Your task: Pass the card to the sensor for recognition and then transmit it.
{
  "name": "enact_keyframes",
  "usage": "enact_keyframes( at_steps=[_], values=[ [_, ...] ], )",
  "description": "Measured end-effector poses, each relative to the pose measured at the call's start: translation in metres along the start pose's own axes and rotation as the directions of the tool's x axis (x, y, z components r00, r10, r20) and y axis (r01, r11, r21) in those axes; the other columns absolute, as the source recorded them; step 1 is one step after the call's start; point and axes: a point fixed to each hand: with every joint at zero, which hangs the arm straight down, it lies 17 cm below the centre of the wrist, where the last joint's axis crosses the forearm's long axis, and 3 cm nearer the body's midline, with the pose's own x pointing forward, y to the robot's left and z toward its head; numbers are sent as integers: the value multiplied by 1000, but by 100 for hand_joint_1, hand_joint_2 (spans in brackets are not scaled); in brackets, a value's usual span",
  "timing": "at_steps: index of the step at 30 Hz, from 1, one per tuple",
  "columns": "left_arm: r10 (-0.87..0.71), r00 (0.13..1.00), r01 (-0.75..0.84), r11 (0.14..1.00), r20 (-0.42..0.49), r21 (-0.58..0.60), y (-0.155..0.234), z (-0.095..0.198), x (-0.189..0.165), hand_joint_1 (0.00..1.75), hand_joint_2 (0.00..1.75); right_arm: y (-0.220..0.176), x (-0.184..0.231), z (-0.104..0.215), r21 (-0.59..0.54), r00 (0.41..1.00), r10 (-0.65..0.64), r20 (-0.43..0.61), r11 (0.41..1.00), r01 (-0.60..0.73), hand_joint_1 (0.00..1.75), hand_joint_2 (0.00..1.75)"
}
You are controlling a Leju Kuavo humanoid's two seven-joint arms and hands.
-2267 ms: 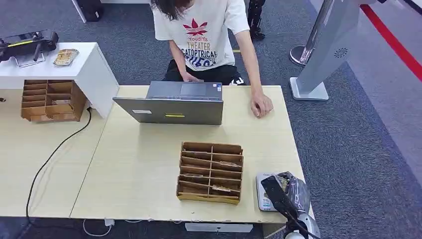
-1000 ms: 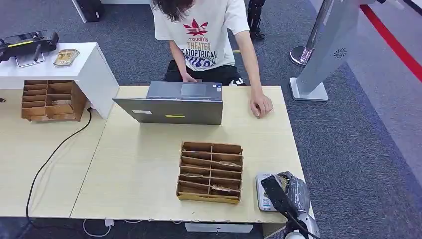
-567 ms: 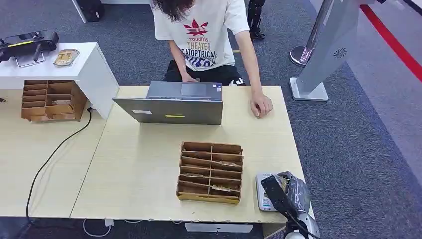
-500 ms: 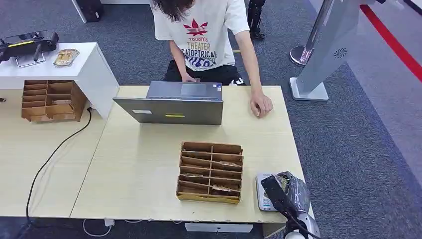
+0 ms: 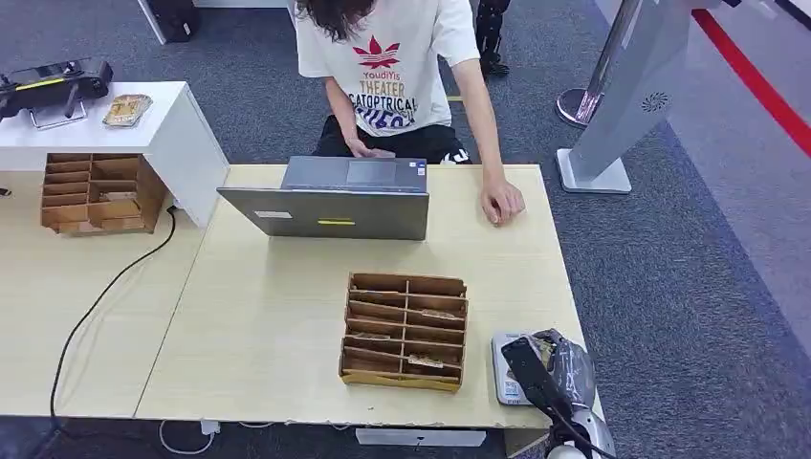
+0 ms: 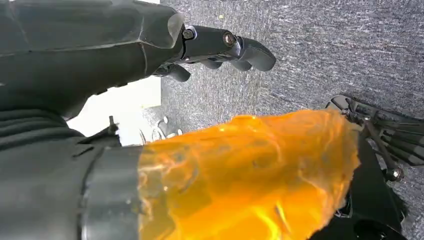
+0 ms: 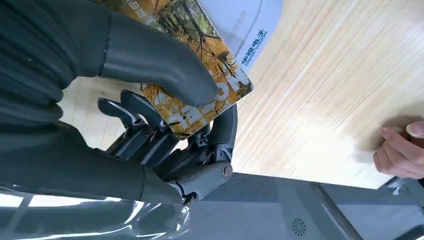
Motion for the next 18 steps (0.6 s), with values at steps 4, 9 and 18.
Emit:
enact_keyframes(
  at_steps=[4,9,18],
  values=[
    [0,1000,0,1000,0,0,0,0,0,0,0,0,0,0,-1,1000,0,0,1000,0,175,175],
    [-1,1000,1,1000,0,0,0,0,0,0,0,0,-1,0,0,1000,1,0,1000,-1,175,175],
    [5,1000,-5,1000,1,-1,0,0,0,0,0,-8,12,4,-55,999,-15,50,998,17,175,175]
  ],
)
